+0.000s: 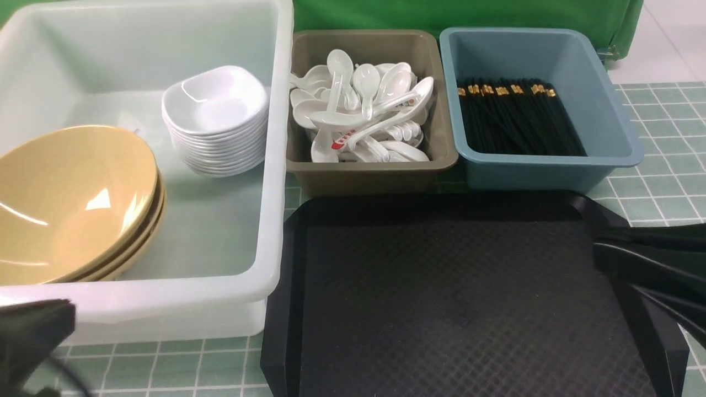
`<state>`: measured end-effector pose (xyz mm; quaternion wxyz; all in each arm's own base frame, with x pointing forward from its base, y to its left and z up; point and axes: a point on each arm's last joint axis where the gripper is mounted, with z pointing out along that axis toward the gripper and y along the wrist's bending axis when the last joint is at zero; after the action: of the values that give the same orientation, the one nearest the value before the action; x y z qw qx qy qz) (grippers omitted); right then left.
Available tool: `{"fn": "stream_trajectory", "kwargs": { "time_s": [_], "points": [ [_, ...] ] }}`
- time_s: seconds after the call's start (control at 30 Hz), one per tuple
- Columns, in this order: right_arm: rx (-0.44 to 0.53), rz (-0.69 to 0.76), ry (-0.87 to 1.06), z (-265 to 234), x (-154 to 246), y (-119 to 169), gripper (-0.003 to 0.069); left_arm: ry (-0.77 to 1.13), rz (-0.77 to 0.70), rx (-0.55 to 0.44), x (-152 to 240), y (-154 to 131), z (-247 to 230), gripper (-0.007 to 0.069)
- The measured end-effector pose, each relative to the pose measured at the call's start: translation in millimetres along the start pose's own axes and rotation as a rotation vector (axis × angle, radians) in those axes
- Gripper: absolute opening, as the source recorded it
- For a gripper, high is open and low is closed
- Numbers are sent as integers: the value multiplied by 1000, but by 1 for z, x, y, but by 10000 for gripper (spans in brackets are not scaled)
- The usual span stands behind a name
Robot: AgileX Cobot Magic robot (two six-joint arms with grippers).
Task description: On blue table put chopsticks spoon bowls plates into blue grey white boxes.
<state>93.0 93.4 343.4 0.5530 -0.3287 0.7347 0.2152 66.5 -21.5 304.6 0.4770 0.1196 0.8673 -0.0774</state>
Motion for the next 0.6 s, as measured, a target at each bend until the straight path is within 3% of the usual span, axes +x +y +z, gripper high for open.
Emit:
{"fn": "stream_trajectory", "kwargs": {
  "time_s": [0.17,0.6],
  "points": [
    [2,10,-53,1,0,0,69,-117,38,-51,16,2,-6,-12],
    [2,14,-56,1,0,0,79,-139,45,-59,16,3,-8,-12]
  ]
}}
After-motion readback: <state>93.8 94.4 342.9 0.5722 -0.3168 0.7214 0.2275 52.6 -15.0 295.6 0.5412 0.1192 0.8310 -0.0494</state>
